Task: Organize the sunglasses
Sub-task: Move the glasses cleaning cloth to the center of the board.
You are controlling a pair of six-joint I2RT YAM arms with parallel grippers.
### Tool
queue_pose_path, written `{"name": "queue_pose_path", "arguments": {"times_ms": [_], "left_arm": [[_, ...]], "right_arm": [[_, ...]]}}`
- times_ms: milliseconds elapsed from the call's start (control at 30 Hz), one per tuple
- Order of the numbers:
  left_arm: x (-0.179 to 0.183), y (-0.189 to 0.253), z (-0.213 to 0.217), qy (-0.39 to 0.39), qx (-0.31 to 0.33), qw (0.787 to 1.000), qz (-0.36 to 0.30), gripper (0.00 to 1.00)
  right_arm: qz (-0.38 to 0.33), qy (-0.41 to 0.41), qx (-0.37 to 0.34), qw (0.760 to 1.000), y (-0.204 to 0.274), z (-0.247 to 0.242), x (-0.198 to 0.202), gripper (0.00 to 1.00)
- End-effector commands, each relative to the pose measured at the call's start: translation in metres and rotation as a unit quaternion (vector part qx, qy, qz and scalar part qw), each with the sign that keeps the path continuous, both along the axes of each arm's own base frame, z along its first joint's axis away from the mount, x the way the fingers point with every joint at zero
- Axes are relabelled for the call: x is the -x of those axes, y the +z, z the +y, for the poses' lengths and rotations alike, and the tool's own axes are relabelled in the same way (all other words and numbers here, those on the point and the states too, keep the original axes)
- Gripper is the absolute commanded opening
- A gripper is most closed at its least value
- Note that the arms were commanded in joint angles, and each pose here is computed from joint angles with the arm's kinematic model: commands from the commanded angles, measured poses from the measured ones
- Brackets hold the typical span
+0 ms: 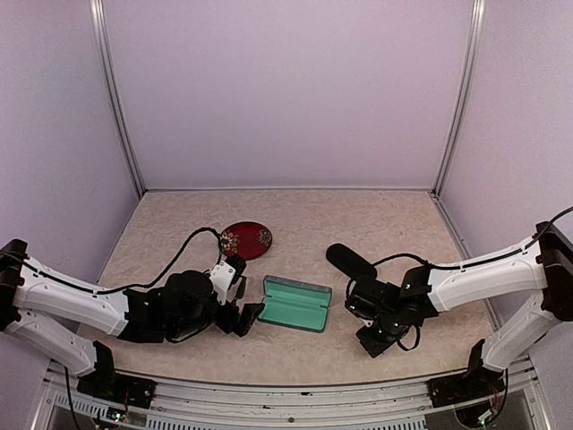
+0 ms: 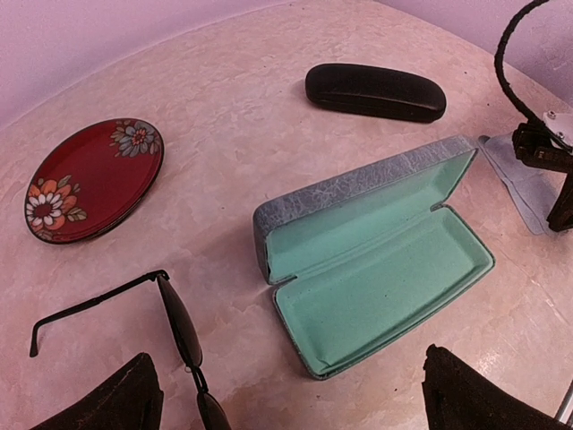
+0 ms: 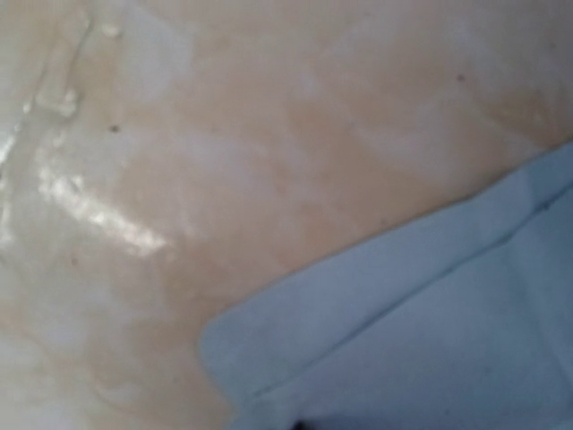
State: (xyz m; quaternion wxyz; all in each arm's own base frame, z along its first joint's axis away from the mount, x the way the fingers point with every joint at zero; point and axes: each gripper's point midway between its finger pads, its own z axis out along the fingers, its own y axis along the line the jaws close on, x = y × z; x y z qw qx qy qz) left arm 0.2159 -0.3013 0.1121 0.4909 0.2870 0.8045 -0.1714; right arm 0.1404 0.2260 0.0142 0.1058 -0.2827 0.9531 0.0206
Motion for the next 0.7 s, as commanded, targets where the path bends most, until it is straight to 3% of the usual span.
{"name": "queue_pose_path", "arguments": {"times_ms": [0,267,667], "left_arm": [[-0.002,0.010,-0.008,-0.002,0.005,1.000,-0.010,0.99],[-0.002,0.011,-0.007,-0.001,0.005,1.000,-0.011,0.99],[-0.001,0.010,-0.007,-0.001,0.006,1.000,-0.010,0.99]], "right_arm": [[0.032,0.007,-0.006,0.999,-0.014,0.002,0.016,0.00],[0.001,0.027,-0.086,0.996,0.030,0.025,0.009,0.00],[0.032,0.113,-0.207,0.971,0.061,0.068,0.029,0.00]]}}
